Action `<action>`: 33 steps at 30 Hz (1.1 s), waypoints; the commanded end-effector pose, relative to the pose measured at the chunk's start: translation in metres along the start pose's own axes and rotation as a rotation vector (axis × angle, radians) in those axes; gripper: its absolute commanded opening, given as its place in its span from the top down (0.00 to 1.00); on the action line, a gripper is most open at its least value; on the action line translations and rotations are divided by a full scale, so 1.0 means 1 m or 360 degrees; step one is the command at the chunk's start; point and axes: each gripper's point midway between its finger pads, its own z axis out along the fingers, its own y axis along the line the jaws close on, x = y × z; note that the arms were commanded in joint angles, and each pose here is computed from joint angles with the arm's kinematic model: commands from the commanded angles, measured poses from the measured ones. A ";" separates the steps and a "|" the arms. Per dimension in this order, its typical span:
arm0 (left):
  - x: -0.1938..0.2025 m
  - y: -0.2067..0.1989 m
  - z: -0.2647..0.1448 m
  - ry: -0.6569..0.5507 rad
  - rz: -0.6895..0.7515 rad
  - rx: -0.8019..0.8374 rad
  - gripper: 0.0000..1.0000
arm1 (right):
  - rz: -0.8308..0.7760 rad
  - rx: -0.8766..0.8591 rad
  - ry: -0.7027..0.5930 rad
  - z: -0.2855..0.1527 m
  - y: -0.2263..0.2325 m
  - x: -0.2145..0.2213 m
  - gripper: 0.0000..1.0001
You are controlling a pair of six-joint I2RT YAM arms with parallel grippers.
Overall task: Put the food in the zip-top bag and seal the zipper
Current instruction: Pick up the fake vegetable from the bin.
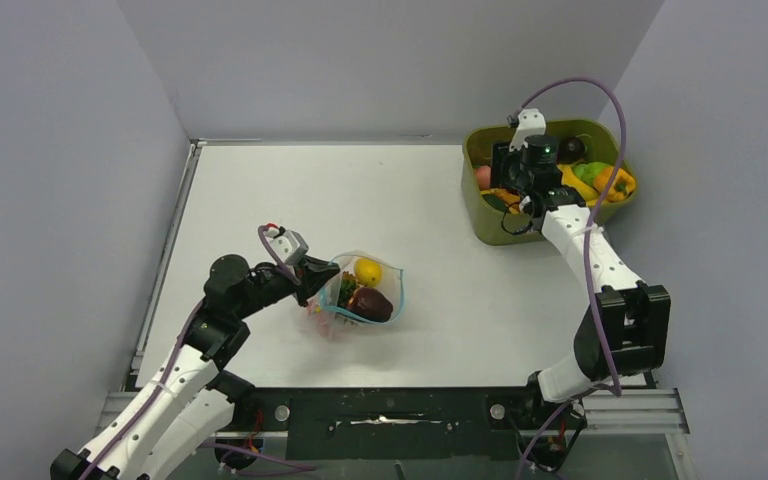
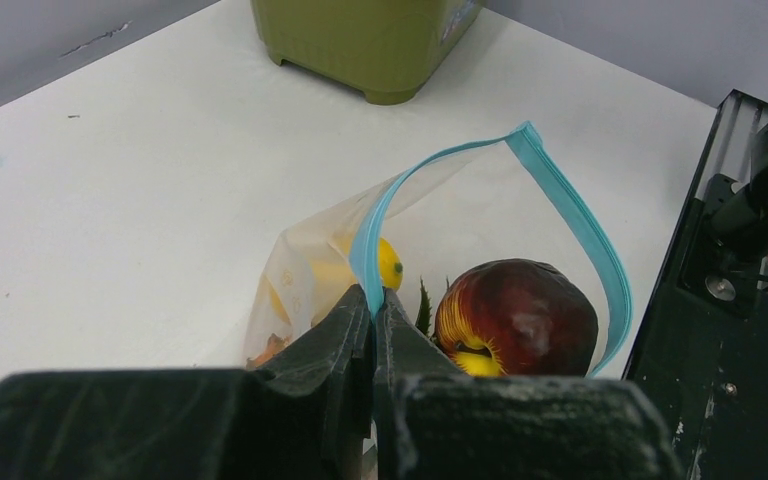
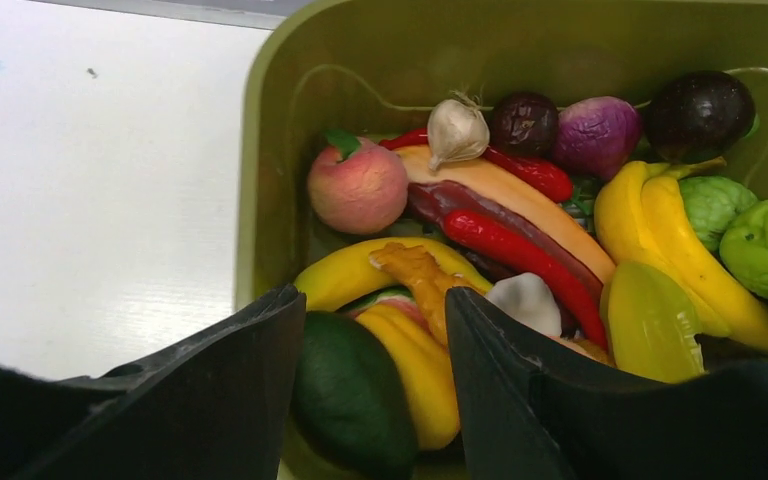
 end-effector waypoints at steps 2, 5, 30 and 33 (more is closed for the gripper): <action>-0.016 -0.013 -0.003 -0.0093 0.0084 0.0111 1.00 | 0.0050 -0.0048 -0.0167 0.030 -0.023 -0.025 0.43; -0.016 -0.015 -0.003 -0.0097 0.0072 0.0121 1.00 | 0.0096 -0.0059 -0.0124 0.052 -0.037 -0.018 0.43; -0.008 -0.012 -0.001 -0.0054 0.0053 0.0147 1.00 | 0.0247 0.0143 -0.0049 0.187 -0.075 0.010 0.40; -0.008 -0.012 -0.002 -0.0057 0.0055 0.0143 1.00 | 0.0249 0.0149 -0.0028 0.195 -0.074 0.016 0.38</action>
